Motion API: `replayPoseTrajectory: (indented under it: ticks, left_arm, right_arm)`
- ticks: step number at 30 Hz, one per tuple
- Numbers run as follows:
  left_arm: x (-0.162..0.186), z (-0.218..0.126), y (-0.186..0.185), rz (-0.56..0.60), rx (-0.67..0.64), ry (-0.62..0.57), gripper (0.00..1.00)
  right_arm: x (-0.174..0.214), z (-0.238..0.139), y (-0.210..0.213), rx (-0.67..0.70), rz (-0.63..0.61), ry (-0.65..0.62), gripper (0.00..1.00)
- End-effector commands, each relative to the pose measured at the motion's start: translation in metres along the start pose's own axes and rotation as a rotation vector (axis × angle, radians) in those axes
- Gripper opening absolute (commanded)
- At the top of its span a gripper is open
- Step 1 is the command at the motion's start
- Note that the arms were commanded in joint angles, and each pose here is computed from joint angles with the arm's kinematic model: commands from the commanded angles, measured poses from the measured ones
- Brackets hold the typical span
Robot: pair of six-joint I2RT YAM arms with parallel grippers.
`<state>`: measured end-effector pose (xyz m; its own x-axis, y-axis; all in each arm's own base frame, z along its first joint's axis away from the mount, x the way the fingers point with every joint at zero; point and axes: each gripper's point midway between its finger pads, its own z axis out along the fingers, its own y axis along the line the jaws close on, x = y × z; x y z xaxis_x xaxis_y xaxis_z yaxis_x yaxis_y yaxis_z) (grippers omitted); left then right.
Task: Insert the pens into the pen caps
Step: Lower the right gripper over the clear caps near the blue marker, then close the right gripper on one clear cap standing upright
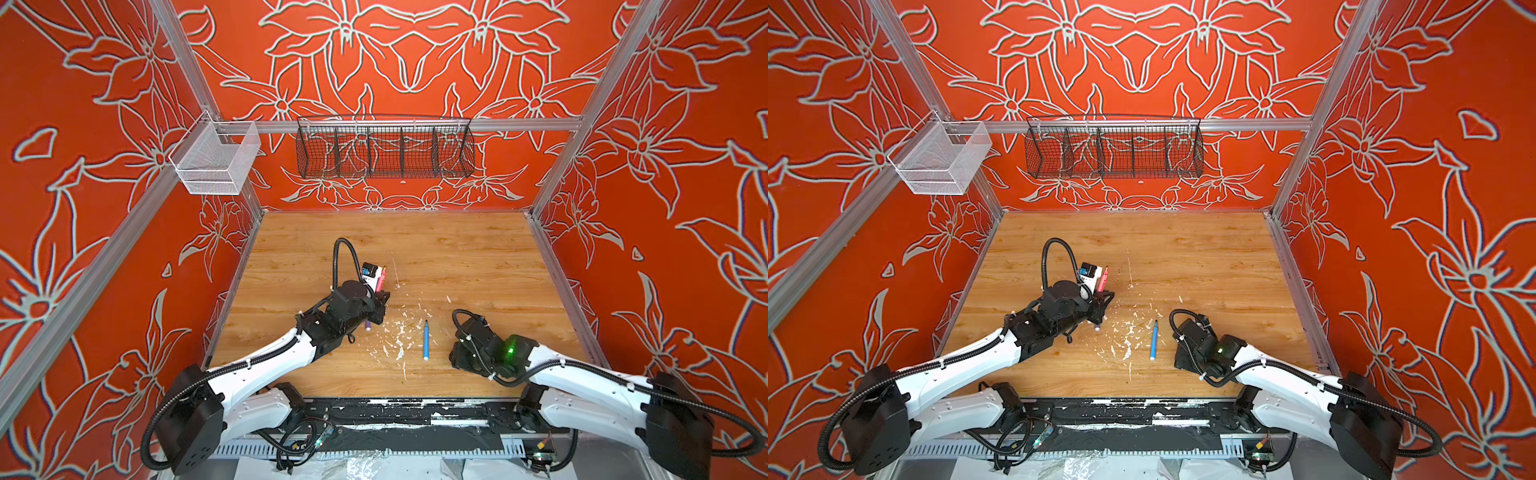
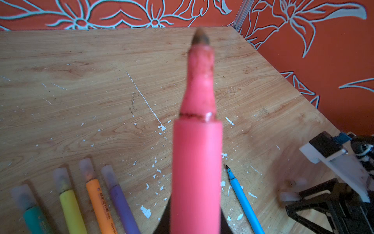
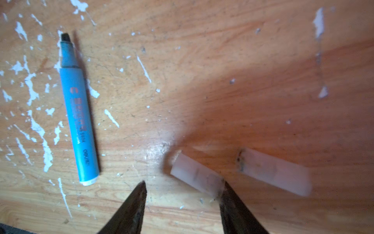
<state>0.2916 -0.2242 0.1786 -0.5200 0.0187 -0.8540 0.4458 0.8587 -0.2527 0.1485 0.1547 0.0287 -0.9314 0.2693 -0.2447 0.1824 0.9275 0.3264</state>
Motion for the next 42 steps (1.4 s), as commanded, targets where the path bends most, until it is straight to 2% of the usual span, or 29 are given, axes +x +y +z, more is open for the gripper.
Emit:
replayPoseTrajectory:
  ticks: [1,9,15,23,28,35,42]
  left_arm:
    - [-0.008,-0.003,-0.001,0.009,0.012,-0.028,0.00]
    - [-0.007,-0.003,-0.001,0.010,0.009,-0.027,0.00]
    - [-0.007,-0.003,-0.001,0.010,0.012,-0.028,0.00]
    - [-0.006,-0.003,-0.002,0.005,0.018,-0.026,0.00]
    - [-0.006,-0.003,-0.002,0.003,0.021,-0.027,0.00]
    - [-0.006,-0.002,0.004,0.020,-0.017,-0.033,0.00]
    - [-0.005,0.004,0.001,0.021,-0.001,-0.015,0.00]
  right_arm:
    - [0.009,0.004,0.008,-0.050,0.055,0.031,0.59]
    - [0.013,0.010,0.033,-0.101,0.036,0.067,0.57]
    - [0.008,0.003,0.046,-0.068,-0.027,0.064,0.45]
    - [-0.025,-0.039,0.040,0.056,-0.150,-0.068,0.44]
    - [-0.039,-0.047,0.042,0.103,-0.226,-0.117,0.47]
    - [-0.035,-0.019,0.036,0.202,-0.292,-0.066,0.47]
    - [-0.026,0.013,0.030,0.291,-0.328,0.010,0.44]
